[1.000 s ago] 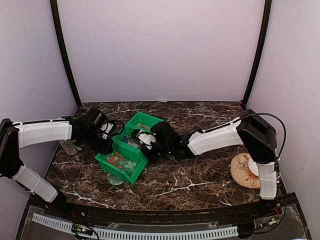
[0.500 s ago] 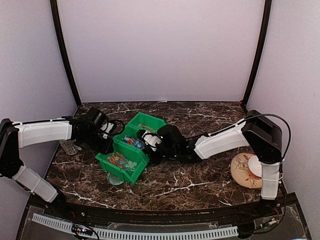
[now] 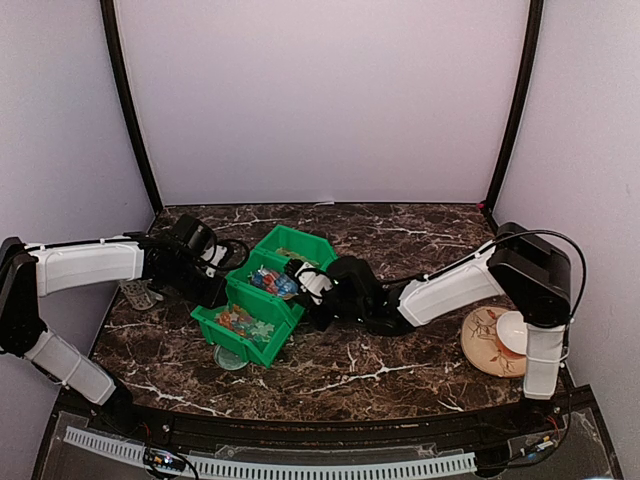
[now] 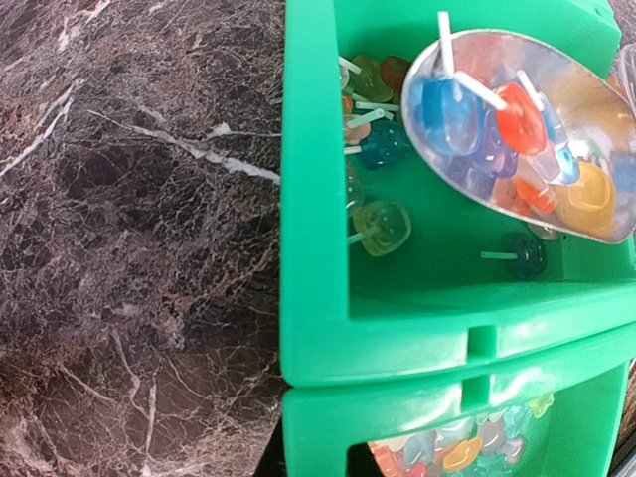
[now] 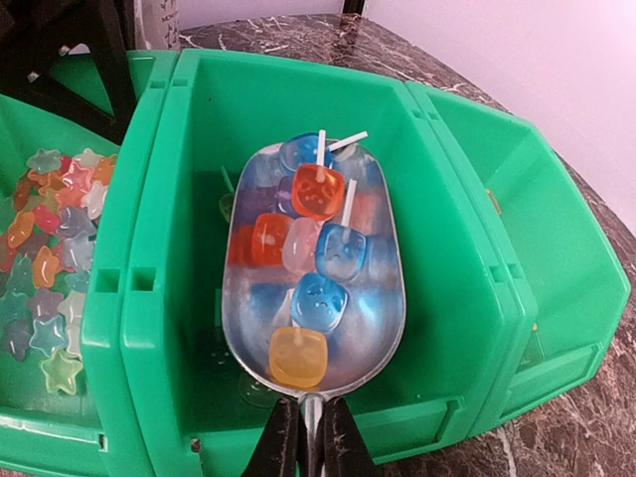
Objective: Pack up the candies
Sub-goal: Scoop the fake candies from the storage box, then place the fake candies in the packing bottle.
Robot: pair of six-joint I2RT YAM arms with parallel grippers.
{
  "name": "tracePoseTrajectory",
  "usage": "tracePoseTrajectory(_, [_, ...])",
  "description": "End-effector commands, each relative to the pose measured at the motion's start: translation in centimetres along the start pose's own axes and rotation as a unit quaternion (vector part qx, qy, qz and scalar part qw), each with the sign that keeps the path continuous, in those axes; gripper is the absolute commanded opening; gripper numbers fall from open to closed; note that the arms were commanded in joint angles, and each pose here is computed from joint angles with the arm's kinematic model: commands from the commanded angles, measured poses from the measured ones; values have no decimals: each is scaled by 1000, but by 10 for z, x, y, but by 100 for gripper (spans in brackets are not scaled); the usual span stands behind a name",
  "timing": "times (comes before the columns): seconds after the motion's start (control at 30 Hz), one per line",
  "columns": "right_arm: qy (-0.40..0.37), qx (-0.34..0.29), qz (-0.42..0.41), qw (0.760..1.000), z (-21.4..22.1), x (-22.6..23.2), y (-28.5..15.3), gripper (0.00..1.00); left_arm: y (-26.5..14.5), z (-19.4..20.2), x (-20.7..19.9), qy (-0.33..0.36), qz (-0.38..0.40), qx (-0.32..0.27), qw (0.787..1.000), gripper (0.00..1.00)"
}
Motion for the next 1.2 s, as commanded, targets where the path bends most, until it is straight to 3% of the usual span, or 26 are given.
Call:
tracePoseTrajectory(0.0, [19,-72,28,997,-25,-9,-14,0,-33,-43,-4,-1,25,-128,992,0])
tracePoseTrajectory(0.67, [37,-167,83,982,-43,-21,-63,0,-33,-44,-2,-6,25,-127,992,0])
tracePoseTrajectory(1.03, [41,-163,142,975,-40,-33,-111,0,-38,-45,1,-7,16,-132,991,0])
tracePoseTrajectory(1.17, [53,-117,167,977,-34,-38,-129,0,-44,-45,2,-5,6,-137,991,0])
Point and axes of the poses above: each gripper's point midway between its finger pads, its own y axis out along the fingers, its own x axis along the line the jaws close on, z = x × y, the point moved 10 cm from there along -y, back along the fingers, and after that the axes turned 9 degrees about y, right-handed, at the moved point
